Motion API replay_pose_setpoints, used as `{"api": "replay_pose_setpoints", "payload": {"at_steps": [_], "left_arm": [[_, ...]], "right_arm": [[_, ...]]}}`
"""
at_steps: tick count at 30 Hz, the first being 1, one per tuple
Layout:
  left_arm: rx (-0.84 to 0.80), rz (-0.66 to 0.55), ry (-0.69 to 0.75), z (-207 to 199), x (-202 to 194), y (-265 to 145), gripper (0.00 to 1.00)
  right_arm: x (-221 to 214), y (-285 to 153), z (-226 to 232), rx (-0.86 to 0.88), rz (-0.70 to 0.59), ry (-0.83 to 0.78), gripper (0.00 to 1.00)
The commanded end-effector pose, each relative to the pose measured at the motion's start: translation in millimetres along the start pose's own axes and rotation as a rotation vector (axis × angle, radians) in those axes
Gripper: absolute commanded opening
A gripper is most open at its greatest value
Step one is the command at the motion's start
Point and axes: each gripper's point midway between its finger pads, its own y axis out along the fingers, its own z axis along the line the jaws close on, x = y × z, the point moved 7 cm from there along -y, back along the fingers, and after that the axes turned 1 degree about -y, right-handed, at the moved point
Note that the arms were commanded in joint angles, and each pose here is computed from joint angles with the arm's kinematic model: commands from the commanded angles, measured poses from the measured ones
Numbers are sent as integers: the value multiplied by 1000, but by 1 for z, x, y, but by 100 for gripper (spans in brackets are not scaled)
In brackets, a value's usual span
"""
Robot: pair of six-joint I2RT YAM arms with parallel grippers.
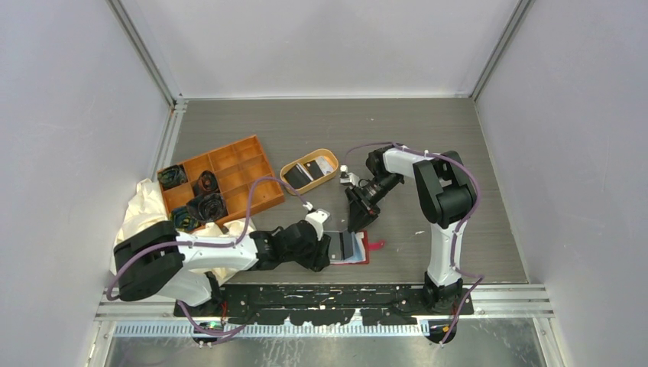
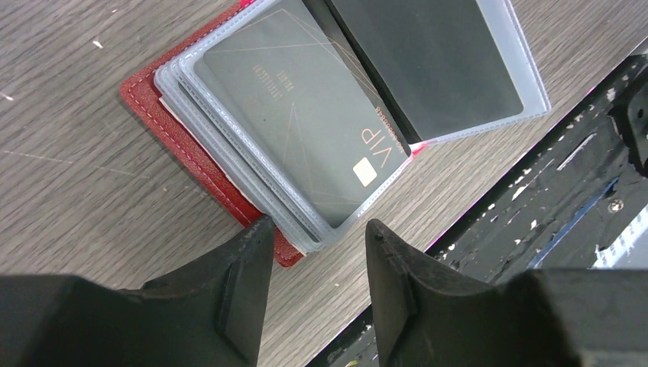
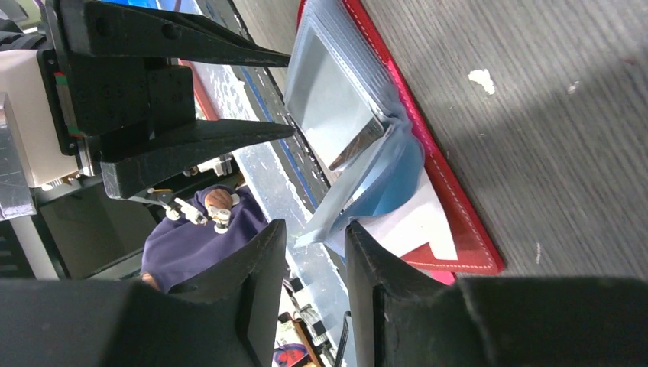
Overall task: Put the credit cards into the card holder
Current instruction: Turn over the card slot in the card holder.
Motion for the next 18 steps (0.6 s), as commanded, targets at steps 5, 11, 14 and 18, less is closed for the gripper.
{"api": "replay_pose_setpoints", "payload": {"at_steps": [5, 11, 14, 18], "left_arm": [[-96, -84, -70, -14, 17, 11, 48], [-112, -101, -109, -12, 19, 15, 48], [-121, -116, -132, -9, 22, 15, 48], [-122, -137, -174, -2, 23, 13, 48]], "right_arm": [[4, -1, 11, 79, -7, -12, 41], [4, 1, 9, 94, 2, -2, 43], [3, 2, 9, 95, 11, -4, 44], [3, 2, 5, 59, 16, -13, 43]]}}
